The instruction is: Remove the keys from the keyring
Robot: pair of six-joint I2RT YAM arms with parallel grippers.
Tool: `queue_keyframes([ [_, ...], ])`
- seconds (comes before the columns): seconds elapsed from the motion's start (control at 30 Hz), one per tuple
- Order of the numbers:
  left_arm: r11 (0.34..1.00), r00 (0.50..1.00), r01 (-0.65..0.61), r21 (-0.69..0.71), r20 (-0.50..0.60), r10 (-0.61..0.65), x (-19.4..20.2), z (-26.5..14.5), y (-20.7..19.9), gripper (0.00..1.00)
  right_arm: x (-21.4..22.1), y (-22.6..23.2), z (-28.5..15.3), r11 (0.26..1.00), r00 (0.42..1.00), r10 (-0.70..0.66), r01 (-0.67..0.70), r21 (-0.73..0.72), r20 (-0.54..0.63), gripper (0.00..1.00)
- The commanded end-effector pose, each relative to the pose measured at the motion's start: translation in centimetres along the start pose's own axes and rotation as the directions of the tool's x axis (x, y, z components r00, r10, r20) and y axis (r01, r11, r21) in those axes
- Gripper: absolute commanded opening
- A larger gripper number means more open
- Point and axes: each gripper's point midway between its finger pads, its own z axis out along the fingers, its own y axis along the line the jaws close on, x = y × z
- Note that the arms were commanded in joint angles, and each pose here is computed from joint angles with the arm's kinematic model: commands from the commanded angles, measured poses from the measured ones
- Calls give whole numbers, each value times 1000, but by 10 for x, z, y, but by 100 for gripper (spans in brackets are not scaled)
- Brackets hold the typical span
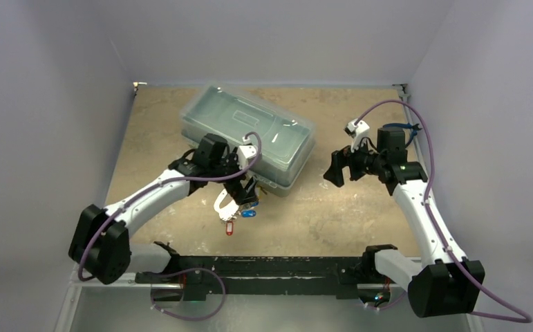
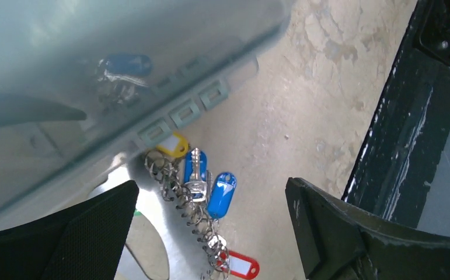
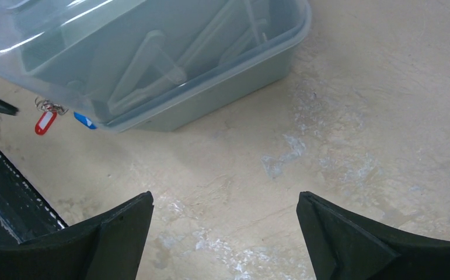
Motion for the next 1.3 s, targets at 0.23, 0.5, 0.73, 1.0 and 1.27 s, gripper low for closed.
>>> queue_keyframes([
  [0.23,983,992,-10,-181,119,32,-97,73,89,99,-14,11,-2,997,999,-37,38,-71,18,99],
  [0.5,968,991,3,-252,129,30,-128,114,138,99,-29,-6,7,1000,999,-22,23,-12,40,99],
  [0.73,979,994,-22,-204,101,43,-135,36,121,99,-43,15,24,993,995,-93,96,-67,42,99],
  [1.0,978,997,-17,-210,-76,1,-23,-29,91,99,-63,40,73,980,989,-134,141,-139,56,98],
  [1.27,967,994,-24,-255,-110,-4,23,-30,85,99,-92,19,140,986,985,-162,164,-26,50,97],
])
